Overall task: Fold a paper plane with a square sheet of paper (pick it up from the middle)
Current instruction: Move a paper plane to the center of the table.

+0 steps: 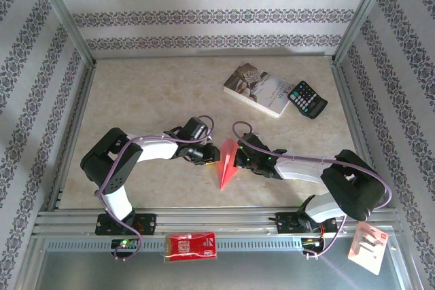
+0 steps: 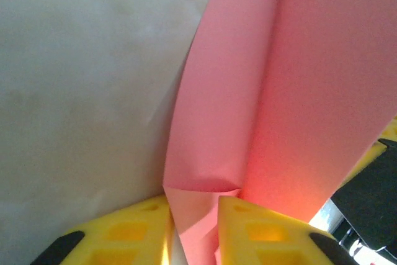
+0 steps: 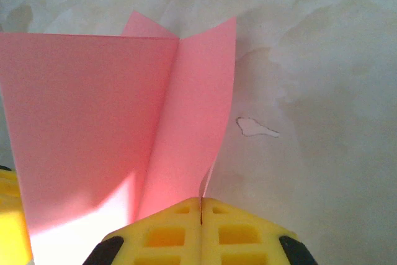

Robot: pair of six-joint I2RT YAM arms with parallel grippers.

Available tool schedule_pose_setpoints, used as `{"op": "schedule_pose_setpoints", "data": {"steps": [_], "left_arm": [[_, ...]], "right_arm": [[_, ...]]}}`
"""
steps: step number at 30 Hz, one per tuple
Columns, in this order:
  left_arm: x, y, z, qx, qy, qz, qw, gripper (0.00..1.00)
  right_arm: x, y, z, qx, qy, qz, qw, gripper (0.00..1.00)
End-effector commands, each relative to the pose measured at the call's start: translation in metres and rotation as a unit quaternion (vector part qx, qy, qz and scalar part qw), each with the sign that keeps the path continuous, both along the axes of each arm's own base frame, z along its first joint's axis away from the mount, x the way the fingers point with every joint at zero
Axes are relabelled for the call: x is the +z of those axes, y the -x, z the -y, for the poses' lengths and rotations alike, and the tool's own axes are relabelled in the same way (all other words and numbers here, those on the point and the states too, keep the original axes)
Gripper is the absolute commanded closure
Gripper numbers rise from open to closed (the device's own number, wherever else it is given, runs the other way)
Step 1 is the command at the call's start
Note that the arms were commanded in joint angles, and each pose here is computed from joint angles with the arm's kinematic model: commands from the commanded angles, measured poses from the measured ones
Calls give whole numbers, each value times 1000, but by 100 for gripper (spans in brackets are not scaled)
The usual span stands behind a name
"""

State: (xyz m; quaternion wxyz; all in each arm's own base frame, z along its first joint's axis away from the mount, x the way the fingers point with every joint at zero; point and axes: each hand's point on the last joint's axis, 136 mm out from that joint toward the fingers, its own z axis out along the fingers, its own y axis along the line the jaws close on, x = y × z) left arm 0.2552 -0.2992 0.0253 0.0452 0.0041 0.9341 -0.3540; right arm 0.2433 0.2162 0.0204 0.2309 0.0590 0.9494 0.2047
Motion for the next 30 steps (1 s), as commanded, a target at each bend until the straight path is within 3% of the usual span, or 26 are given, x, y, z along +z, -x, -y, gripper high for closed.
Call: {"op": "schedule_pose_setpoints", "data": {"steps": [1, 11, 20, 30], "left_arm": [[8, -10, 8, 0, 9, 29, 1000, 82], [24, -29, -9, 58, 29, 69, 996, 100], [29, -41, -46, 126, 16, 86, 988, 100], [18, -45, -67, 157, -8, 81, 984, 100]], "right_arm": [[0, -1, 2, 2, -2, 1, 1000, 100], [21, -20, -1, 11, -22, 27, 999, 99], [34, -53, -23, 34, -46, 43, 997, 99], [20, -76, -37, 46, -50, 32, 997, 99]]}}
